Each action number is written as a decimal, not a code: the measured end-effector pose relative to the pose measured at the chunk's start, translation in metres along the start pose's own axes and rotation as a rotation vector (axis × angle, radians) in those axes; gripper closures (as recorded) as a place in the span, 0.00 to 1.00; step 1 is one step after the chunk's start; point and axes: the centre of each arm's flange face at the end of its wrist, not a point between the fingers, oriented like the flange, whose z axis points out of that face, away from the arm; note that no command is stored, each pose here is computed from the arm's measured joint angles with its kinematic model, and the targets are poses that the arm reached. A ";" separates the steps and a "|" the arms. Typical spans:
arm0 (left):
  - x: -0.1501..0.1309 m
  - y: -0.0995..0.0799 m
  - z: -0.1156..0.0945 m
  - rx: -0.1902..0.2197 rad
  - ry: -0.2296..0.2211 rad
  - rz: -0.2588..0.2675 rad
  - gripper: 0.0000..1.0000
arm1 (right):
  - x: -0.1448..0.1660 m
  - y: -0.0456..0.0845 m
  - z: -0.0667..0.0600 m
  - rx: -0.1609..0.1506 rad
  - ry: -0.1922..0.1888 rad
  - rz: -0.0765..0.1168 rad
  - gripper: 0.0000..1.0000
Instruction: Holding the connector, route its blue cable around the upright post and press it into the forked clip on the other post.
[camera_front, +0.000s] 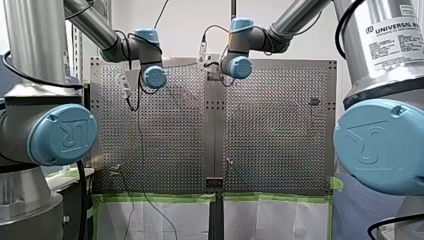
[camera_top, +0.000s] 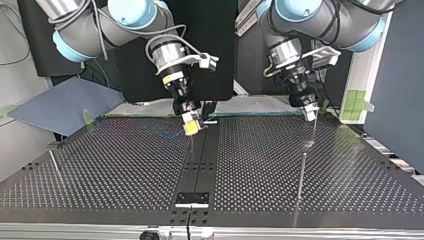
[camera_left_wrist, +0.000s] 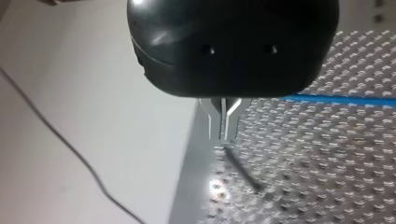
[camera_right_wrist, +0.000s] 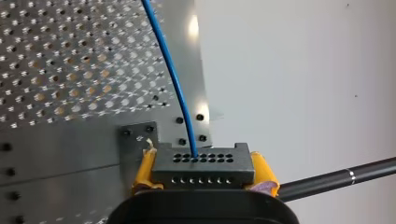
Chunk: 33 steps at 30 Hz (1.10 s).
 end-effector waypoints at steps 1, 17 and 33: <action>-0.007 -0.001 0.004 0.001 -0.009 -0.004 0.93 | 0.003 0.000 0.002 0.001 0.003 0.000 1.00; -0.055 0.001 0.066 0.015 -0.046 -0.024 0.93 | 0.012 -0.002 0.038 0.039 0.015 0.005 1.00; -0.032 0.021 0.142 -0.005 0.044 0.040 0.93 | 0.003 -0.003 0.075 0.058 0.007 0.005 1.00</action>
